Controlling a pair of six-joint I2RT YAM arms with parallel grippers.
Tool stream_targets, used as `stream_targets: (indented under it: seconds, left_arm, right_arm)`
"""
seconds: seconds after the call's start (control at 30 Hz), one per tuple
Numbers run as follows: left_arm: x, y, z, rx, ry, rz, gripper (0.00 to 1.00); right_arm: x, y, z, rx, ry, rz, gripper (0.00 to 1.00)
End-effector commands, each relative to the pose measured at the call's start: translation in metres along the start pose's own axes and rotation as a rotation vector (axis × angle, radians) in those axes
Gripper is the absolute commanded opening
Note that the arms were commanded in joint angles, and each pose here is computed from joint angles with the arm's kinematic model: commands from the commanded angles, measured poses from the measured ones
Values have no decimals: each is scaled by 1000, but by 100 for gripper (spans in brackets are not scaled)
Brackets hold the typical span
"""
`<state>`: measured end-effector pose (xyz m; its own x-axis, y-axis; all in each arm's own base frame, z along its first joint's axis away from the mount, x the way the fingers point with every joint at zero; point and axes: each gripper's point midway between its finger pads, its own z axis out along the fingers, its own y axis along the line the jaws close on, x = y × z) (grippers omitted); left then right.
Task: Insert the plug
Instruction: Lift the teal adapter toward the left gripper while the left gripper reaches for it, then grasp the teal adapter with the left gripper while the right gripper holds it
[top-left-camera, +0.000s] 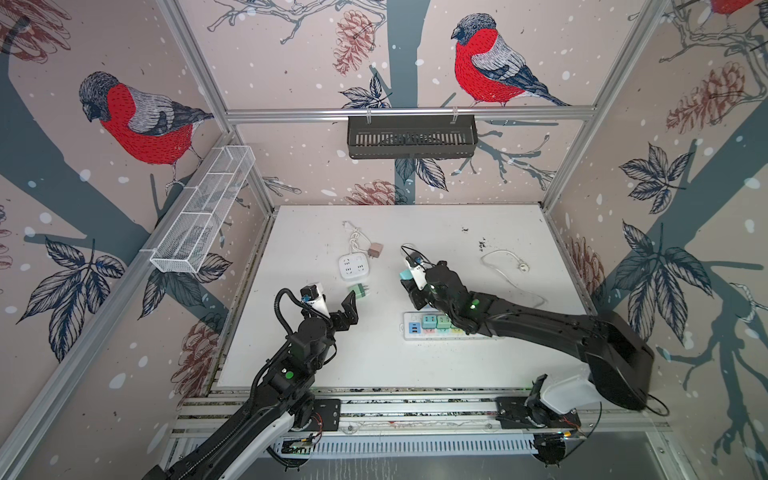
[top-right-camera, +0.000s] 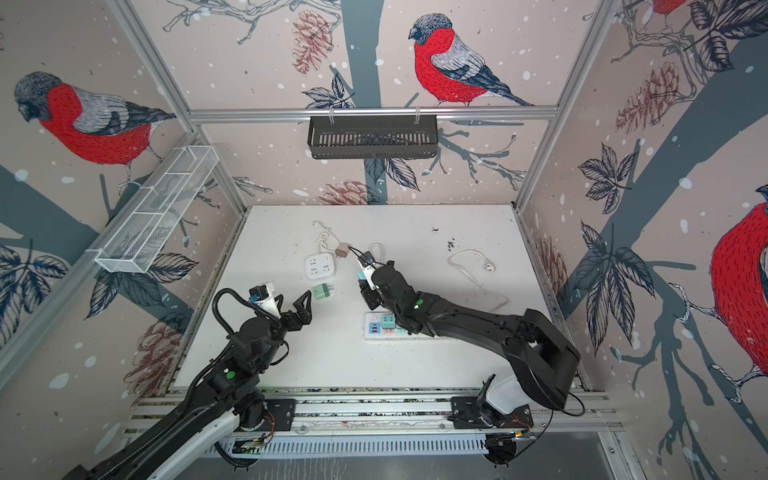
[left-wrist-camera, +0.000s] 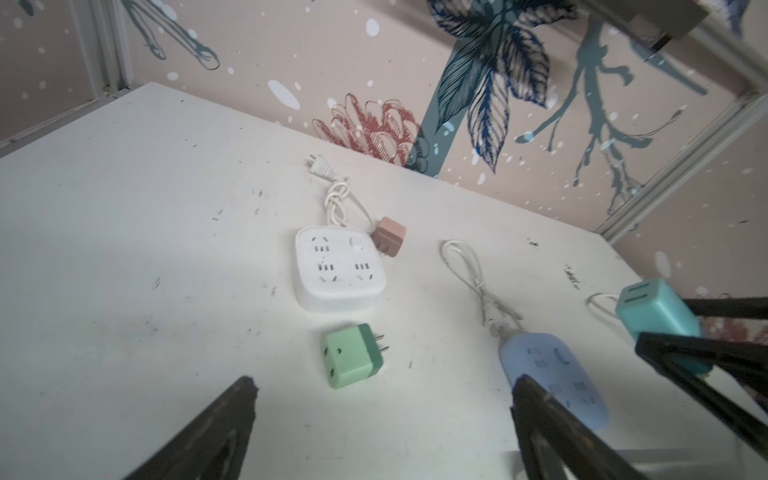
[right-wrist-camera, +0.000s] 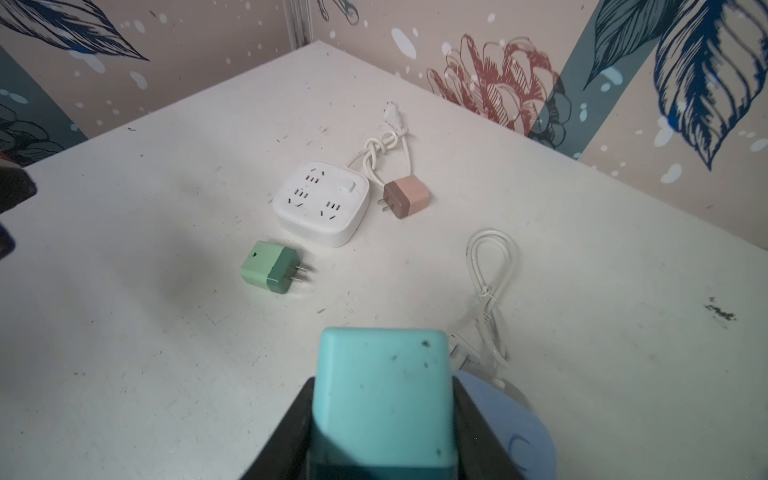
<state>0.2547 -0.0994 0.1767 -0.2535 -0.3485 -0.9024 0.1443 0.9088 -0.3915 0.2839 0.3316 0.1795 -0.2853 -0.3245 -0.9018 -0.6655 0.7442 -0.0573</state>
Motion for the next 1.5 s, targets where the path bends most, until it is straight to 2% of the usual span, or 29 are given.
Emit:
stream_targets:
  seconds: [0.0, 0.17, 0.37, 0.47, 0.73, 1.0, 1.47]
  left_arm:
    - [-13, -36, -8, 184, -4, -31, 96]
    - [-31, -83, -24, 419, 5, -13, 94]
    - [-38, -138, -45, 714, 64, 24, 89]
    - [-40, -152, -52, 793, 83, 44, 87]
    - [-38, -186, -61, 892, 125, 113, 86]
    - [-17, -203, -55, 872, 162, 203, 85]
    - [0, -212, -38, 841, 236, 236, 79]
  right_arm:
    - [-22, -9, -27, 27, -181, -70, 19]
    - [-21, -18, -75, 38, -333, -149, 17]
    - [-25, -22, -116, 46, -491, -217, 17]
    - [-26, -21, -128, 51, -552, -258, 13]
    - [-21, -7, -130, 30, -637, -435, 5]
    - [-27, 17, -114, -22, -650, -614, 4]
    - [-35, 56, -124, -107, -725, -713, 4]
